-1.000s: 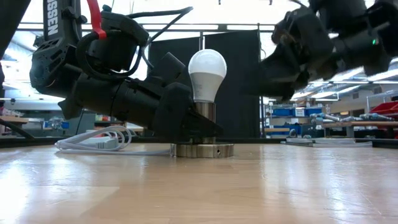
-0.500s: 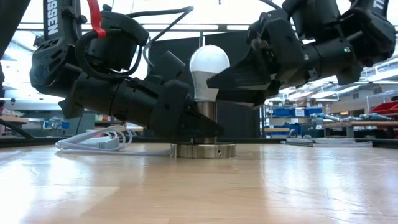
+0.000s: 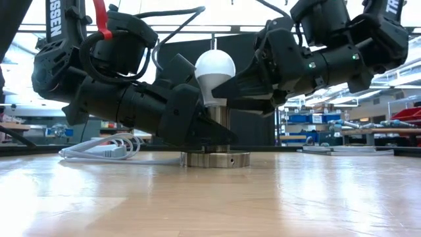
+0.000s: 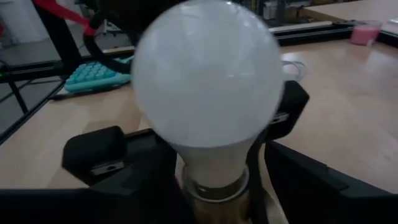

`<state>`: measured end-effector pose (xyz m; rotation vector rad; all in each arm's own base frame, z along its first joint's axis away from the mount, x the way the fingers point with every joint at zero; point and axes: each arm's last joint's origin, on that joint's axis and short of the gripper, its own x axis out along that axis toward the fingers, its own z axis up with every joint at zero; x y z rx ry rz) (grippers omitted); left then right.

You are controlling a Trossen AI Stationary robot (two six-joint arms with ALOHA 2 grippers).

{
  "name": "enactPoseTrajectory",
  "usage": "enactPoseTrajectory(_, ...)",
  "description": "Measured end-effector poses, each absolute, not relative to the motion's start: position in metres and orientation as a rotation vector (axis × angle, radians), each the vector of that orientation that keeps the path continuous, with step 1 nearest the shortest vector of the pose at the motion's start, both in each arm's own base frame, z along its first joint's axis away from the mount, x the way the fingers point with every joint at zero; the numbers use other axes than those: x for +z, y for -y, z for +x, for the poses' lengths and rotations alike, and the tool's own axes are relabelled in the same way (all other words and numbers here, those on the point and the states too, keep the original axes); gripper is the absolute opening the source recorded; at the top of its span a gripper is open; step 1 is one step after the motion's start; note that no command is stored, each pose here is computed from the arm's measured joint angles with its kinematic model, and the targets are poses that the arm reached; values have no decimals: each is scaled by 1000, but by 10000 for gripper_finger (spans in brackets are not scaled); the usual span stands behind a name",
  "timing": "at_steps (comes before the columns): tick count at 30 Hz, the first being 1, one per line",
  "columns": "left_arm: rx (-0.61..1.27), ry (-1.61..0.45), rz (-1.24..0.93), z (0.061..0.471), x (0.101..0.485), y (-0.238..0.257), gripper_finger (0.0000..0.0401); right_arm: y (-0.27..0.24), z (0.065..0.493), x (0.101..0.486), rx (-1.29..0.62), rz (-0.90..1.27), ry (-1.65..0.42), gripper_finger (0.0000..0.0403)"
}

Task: Screw lightbulb
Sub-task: Insert the lightbulb into the lamp holder

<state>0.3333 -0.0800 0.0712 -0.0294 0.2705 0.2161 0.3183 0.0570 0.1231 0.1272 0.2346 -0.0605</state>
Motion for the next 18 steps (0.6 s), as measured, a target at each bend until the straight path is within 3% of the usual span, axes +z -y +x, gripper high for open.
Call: enactPoseTrajectory(18,215,-273,-29,333,71,80,193,-56,319,123,32,92,-240,250)
